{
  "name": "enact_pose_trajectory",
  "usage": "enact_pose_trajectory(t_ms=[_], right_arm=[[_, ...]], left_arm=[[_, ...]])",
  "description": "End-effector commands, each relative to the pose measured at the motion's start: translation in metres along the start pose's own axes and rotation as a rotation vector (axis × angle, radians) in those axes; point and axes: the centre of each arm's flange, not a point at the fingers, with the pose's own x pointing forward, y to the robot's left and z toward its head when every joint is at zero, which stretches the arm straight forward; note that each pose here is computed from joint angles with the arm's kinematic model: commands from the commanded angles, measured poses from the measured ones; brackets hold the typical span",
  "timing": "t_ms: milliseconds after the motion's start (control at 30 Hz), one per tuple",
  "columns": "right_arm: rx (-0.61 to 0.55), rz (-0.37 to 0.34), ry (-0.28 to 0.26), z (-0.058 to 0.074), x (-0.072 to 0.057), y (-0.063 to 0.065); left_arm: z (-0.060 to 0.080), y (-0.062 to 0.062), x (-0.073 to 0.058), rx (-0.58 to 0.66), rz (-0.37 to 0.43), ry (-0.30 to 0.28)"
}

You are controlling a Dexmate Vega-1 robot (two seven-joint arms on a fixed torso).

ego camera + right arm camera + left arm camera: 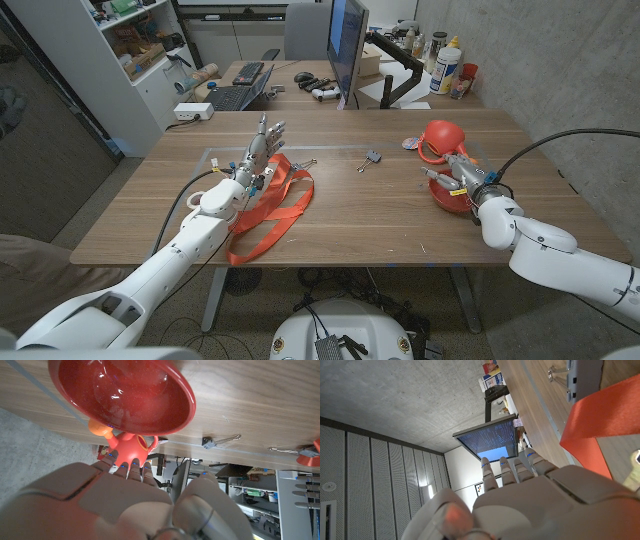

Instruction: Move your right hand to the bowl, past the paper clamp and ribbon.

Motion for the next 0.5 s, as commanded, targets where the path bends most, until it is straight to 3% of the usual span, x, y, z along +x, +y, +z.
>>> enact_pose_trajectory(t_ms=[33, 500], right_arm=[[-0.043, 0.027, 0.019, -0.005, -0.002, 0.007], [-0.05, 0.035, 0.034, -0.011, -0.015, 0.014]], left_arm=[[-0.003, -0.002, 0.0, 0.002, -0.008, 0.009], [-0.003, -0.005, -0.001, 0.005, -0.016, 0.008]])
